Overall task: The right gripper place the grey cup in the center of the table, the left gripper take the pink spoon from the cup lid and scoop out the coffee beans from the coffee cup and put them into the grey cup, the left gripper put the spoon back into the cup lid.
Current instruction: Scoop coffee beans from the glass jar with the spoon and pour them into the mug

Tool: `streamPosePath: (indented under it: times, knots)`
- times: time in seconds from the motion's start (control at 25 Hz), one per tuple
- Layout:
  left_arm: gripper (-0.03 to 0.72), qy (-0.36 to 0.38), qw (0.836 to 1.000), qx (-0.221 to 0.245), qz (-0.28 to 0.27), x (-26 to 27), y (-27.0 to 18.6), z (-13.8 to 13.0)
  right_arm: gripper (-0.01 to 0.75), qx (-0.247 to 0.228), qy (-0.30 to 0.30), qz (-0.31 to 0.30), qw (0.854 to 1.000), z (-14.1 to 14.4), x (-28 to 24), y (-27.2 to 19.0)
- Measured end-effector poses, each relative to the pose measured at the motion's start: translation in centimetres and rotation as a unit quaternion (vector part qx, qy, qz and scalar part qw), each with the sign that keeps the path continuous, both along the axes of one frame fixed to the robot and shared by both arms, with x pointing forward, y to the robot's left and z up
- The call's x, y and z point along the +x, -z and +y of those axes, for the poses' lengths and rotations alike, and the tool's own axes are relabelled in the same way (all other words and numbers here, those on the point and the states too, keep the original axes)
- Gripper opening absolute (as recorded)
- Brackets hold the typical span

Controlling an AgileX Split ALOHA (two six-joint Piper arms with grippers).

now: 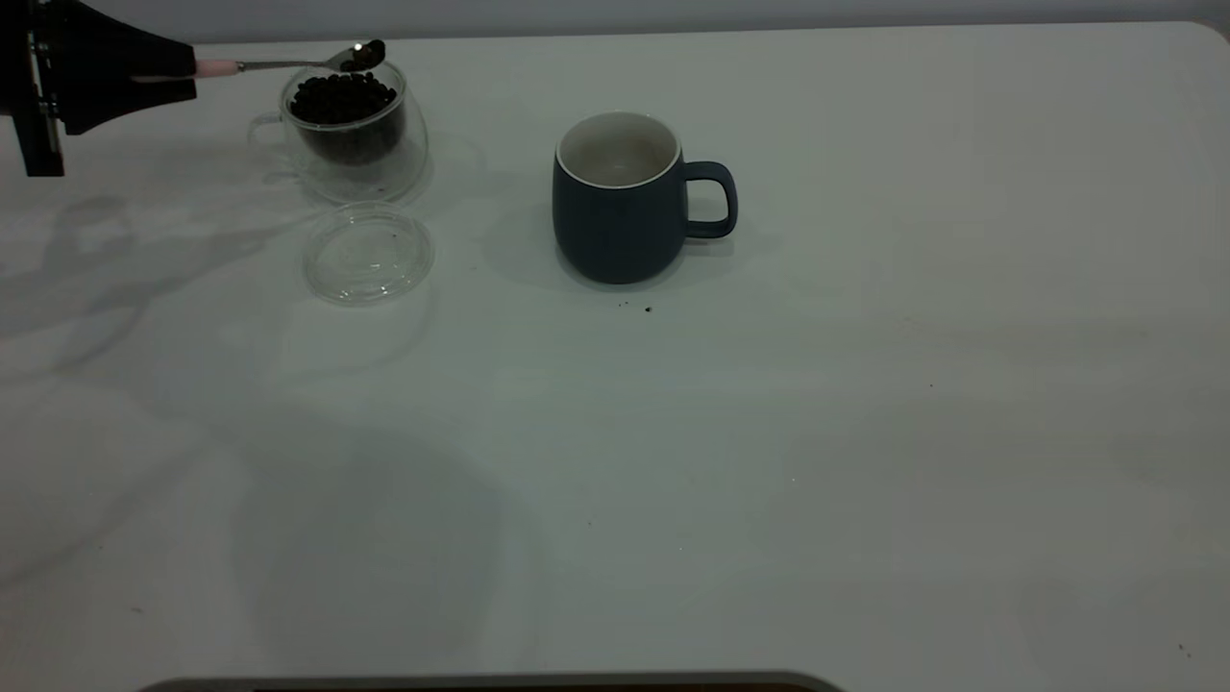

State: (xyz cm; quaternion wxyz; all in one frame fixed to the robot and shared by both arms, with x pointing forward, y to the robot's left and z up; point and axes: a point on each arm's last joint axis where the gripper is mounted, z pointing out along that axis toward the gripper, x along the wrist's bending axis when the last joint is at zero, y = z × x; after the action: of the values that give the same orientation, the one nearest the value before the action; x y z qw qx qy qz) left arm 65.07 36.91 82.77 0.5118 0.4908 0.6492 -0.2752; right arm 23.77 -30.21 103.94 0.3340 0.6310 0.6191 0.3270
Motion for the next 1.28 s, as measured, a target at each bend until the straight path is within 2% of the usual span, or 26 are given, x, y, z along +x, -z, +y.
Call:
streamPosePath:
  times: [0.36,1.08,1.28]
  knots:
    - [0.126,0.013,1.0,-0.002,0.0,0.1,0.0,-1.0,0.531,0.0,0.0,0.0,1.0,0.0,0.0,0.0]
    - [0.126,0.114,0.993,-0.003,-0.001,0.5,-0.1,-9.4,0.531,0.0,0.0,0.0,1.0,0.0,0.0,0.0]
    - [0.126,0.124,0.992,0.014,-0.001,0.6,0.2,-11.0,0.531,0.0,0.0,0.0,1.0,0.0,0.0,0.0]
